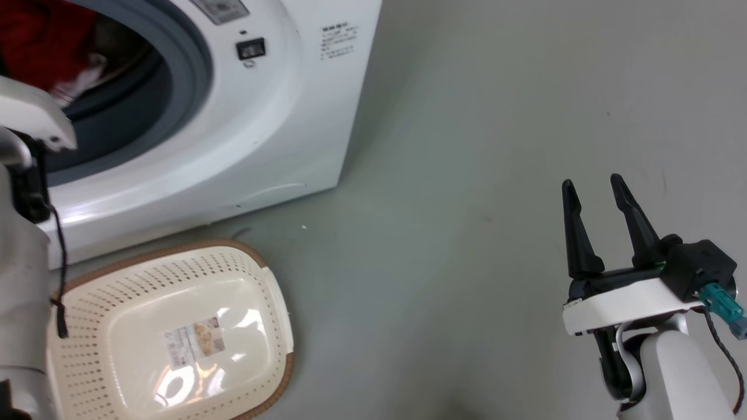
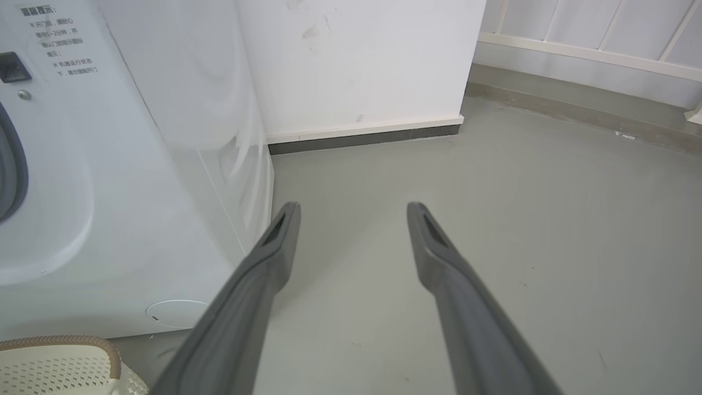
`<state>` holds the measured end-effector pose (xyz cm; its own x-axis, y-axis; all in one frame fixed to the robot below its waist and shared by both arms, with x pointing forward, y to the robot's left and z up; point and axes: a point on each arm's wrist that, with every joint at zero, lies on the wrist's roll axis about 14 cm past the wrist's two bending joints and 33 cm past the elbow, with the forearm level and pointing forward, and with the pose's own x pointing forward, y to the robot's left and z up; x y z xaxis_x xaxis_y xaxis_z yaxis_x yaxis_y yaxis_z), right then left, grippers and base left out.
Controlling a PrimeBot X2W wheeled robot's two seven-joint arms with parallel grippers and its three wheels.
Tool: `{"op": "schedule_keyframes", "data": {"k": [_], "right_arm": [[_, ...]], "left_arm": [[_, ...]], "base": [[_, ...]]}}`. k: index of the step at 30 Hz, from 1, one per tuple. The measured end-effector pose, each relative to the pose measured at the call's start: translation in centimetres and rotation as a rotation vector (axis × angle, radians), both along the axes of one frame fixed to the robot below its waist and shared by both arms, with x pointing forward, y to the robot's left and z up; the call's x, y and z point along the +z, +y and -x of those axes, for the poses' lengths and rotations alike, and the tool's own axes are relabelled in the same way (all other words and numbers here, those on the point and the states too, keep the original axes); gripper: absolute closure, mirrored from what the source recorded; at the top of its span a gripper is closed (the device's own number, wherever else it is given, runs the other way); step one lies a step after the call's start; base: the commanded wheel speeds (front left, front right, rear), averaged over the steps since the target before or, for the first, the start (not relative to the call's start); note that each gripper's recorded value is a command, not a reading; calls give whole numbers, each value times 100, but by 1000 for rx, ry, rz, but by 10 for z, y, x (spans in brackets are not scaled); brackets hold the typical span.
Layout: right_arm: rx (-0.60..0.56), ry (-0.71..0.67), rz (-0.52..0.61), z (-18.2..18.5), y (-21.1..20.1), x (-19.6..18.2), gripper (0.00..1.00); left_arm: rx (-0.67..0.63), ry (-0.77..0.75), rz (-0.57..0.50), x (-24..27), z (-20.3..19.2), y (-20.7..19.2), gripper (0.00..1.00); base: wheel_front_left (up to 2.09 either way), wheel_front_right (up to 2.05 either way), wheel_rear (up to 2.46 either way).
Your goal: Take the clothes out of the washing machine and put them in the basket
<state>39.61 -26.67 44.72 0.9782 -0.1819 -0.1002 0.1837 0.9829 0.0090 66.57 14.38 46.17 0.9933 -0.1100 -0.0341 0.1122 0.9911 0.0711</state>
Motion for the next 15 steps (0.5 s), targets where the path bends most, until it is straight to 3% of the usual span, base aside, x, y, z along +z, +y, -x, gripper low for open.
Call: {"op": "schedule_keyframes", "data": {"k": [15], "right_arm": [[47,-86,-8,15,19,29,0]], "left_arm": [[17,-164,49,79,77,22,100]], "base": [[0,0,0]]}}
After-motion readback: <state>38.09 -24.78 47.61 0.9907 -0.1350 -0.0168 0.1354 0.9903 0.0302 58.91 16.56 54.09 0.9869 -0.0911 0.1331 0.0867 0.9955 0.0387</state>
